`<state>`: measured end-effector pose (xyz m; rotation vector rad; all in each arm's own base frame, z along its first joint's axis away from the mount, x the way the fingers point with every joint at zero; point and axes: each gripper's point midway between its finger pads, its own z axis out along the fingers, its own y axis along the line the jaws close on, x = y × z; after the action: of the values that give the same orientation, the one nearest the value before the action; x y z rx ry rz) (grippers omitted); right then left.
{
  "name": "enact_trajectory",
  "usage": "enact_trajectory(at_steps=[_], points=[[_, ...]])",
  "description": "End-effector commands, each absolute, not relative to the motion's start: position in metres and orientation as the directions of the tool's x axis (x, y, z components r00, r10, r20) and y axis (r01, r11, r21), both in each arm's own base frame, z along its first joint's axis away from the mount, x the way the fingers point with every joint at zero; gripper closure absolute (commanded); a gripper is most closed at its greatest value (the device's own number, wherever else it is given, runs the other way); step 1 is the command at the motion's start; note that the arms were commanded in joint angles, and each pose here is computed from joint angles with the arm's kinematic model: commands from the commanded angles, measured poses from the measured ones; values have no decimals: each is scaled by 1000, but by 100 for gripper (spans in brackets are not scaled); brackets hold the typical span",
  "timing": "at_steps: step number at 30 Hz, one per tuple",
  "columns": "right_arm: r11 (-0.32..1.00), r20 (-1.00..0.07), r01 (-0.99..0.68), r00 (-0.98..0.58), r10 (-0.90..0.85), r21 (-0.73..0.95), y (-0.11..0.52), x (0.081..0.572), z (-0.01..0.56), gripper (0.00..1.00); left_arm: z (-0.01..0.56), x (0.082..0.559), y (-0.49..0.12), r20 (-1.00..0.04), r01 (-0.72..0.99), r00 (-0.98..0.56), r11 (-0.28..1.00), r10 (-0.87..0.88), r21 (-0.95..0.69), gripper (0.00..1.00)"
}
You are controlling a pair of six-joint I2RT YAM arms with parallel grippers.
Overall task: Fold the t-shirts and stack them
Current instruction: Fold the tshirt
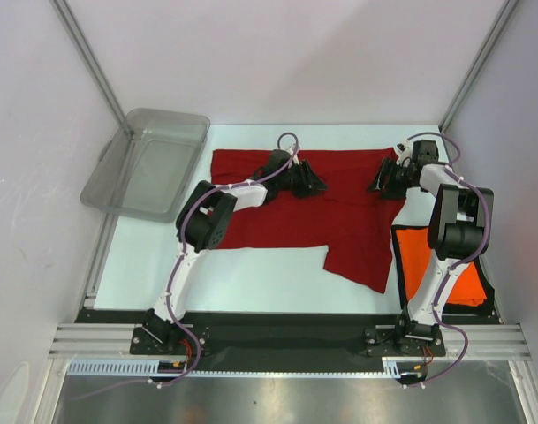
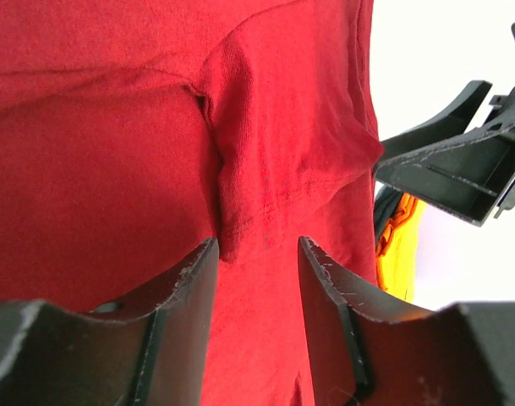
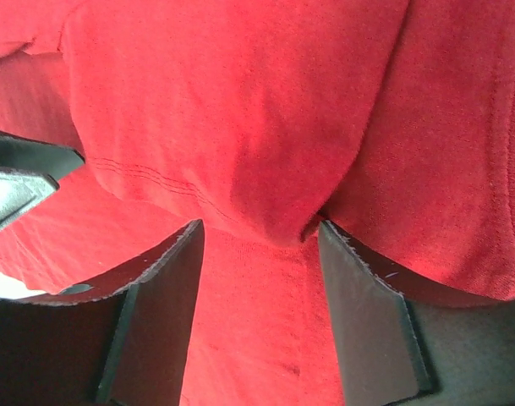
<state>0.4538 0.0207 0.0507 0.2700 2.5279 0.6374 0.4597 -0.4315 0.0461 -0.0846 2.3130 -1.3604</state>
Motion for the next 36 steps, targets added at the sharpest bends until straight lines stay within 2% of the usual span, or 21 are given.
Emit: enact_trajectory(at_steps=[1,15,20,21,23,24,28,32,36], points=[[876,-452,49,-842,295,479,13,452,54,40,65,467,-448,-363,197,-883,465,-299,-863,53],[858,-422,40,-858,292,513,20,450,43,52,61,462,-460,-334,171,-899,475,-282,-863,61],[846,-424,33,-854,300,533,24,450,48,59,68,463,-460,-353,190,-897,488,-266,-852,69],[846,-430,33,-850,304,533,24,451,52,65,68,463,-458,-350,183,-899,499,-263,-847,71],[852,-421,63,-849,319,520,21,449,56,69,72,464,-456,-356,187,-898,508,-260,-841,74],[857,-435,69,-839,327,511,18,449,65,79,71,463,-454,-348,175,-901,518,-259,-837,76],[839,-362,183,-840,404,513,12,442,70,100,77,464,-449,-345,171,-904,528,-252,-832,87],[809,-244,263,-865,439,525,17,432,61,100,88,465,-448,-365,194,-902,537,-232,-821,99],[795,-214,305,-856,470,525,16,428,63,100,89,465,-440,-361,179,-906,574,-221,-799,100]])
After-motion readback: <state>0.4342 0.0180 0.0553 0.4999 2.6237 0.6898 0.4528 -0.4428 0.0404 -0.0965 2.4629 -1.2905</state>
